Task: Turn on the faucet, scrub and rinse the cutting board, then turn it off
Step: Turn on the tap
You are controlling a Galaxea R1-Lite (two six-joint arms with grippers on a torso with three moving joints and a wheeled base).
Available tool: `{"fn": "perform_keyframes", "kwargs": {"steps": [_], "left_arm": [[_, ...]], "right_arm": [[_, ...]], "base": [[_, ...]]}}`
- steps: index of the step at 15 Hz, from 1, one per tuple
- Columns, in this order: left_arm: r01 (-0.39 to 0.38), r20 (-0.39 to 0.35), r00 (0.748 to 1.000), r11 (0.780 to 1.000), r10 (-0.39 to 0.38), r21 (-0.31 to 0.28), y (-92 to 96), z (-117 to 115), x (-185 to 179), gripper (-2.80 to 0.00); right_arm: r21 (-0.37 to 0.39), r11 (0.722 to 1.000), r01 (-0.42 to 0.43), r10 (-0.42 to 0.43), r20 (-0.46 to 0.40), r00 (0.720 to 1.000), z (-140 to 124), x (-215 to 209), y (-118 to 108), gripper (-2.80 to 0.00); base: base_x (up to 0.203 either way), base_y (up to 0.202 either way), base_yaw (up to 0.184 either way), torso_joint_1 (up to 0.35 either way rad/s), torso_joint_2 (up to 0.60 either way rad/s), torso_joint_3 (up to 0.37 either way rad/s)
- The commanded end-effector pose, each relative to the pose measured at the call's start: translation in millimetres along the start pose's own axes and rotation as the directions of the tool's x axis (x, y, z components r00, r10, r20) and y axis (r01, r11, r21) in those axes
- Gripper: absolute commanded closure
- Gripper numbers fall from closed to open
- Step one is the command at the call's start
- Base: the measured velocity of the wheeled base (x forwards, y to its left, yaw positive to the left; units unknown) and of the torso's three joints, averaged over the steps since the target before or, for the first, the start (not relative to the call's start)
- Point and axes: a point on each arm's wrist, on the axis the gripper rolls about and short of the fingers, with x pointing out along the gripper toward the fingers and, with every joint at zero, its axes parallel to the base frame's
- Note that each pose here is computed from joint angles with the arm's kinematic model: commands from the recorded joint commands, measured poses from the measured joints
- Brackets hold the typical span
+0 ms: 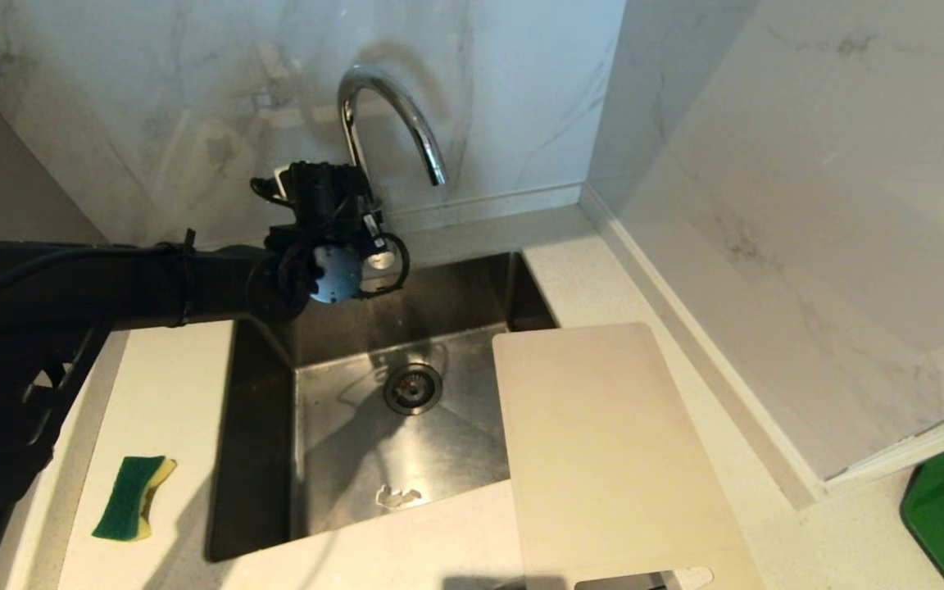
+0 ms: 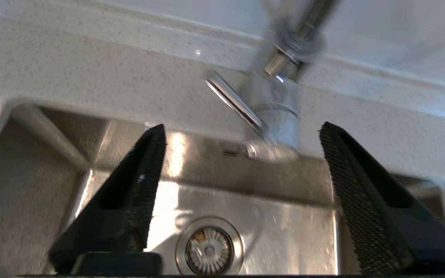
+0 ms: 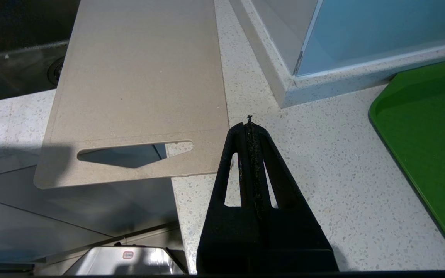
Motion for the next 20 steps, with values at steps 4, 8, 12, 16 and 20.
{"fn": "perform_keyframes", "kwargs": {"steps": [4, 8, 12, 16, 20], "left_arm": [[-0.024, 0.013, 1.000, 1.000, 0.024, -0.001, -7.7, -5.4, -7.2, -2.80], [-0.093, 0.046, 0.995, 0.996, 0.093, -0.004, -6.7, -17.3, -0.9, -2.80], [-0.118, 0.048, 0.992, 0.993, 0.118, -0.001, 7.1, -27.4, 20.1, -2.80], [-0.100, 0.080, 0.992, 0.995, 0.100, -0.002, 8.5, -45.5, 35.0, -2.80], [-0.103, 0.099, 0.990, 0.995, 0.103, 0.002, 12.2, -49.5, 42.4, -2.80]], "right_arm": [[0.000, 1.000, -0.001, 0.001, 0.000, 1.000, 0.0, 0.0, 0.0, 0.00], [0.000, 1.000, -0.001, 0.001, 0.000, 1.000, 0.0, 0.0, 0.0, 0.00], [0.000, 1.000, -0.001, 0.001, 0.000, 1.000, 0.0, 0.0, 0.0, 0.00], [0.000, 1.000, -0.001, 0.001, 0.000, 1.000, 0.0, 0.0, 0.0, 0.00], [0.000, 1.000, -0.001, 0.001, 0.000, 1.000, 0.0, 0.0, 0.0, 0.00]], "base": [[0.000, 0.000, 0.000, 0.000, 0.00, 0.000], [0.000, 0.000, 0.000, 0.000, 0.00, 0.000], [0.000, 0.000, 0.000, 0.000, 0.00, 0.000], [0.000, 0.000, 0.000, 0.000, 0.00, 0.000], [0.000, 0.000, 0.000, 0.000, 0.00, 0.000]]}}
